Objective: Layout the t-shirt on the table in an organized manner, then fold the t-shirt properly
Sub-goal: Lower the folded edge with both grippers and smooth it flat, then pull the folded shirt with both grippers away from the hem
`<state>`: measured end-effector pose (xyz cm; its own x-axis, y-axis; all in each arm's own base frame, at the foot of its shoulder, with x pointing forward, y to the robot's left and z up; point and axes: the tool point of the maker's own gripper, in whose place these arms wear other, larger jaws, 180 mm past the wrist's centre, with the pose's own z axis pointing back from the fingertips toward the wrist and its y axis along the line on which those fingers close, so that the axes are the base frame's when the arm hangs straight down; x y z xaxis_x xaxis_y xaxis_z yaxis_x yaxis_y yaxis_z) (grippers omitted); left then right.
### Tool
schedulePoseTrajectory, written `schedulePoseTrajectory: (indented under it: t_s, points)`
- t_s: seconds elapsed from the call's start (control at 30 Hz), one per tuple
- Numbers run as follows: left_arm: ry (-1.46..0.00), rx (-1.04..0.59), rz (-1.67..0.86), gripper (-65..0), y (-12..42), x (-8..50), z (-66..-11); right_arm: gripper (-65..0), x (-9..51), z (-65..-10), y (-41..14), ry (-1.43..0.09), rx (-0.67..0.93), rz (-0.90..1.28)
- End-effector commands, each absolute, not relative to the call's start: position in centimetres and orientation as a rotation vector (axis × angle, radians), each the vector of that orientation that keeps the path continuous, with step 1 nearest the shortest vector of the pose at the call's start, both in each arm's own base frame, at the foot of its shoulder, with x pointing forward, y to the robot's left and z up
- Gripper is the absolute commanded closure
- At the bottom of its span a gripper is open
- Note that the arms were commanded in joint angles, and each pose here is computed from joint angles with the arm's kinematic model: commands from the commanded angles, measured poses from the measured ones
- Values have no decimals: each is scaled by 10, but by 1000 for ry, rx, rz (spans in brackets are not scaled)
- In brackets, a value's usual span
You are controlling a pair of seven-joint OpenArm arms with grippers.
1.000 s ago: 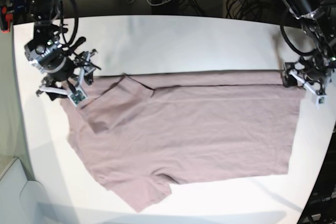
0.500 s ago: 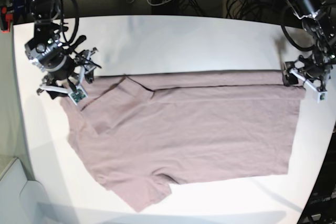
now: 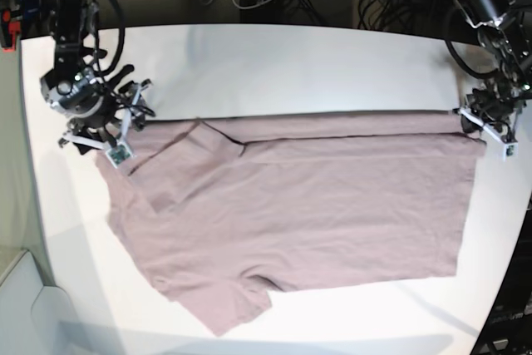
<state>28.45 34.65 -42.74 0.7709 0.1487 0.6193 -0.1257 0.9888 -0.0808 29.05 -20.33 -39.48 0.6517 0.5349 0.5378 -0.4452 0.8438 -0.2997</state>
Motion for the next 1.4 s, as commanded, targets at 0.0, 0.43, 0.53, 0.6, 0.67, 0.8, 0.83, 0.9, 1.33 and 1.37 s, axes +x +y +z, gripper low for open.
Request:
schedulePoseTrajectory:
  t_s: [0.0,0.43,0.53,0.6,0.67,0.8,0.83,0.9,1.33,1.37]
  points:
    - [-682,-16,138,-19,354,289,-420,-420,304,-384,-210,-695,-165,552]
    - [-678,-20,144,-50,353,288,-421,-419,313,-394,-223,-667,-157,500]
    - [-675,-21,145,-49,352,286,-423,-418,309,-399,-223,-655,-150,499]
    - [-674,-21,145,-48,352,285,-423,-417,308,-400,-222,-655,-149,499]
    - [-673,-20,144,-35,352,285,-423,-416,307,-404,-221,-656,-137,497]
    - [-666,-15,142,-7,355,284,-422,-309,303,-413,-222,-651,-117,485]
    - [-665,-15,142,-5,355,283,-423,-262,302,-415,-223,-643,-116,485]
    - [-665,-13,142,-4,355,283,-423,-147,297,-419,-223,-633,-114,485]
    - [-637,-12,130,-4,355,269,-429,0,269,-402,-241,-651,-173,469]
    - [-631,-11,130,-4,355,266,-431,0,263,-402,-241,-646,-177,472]
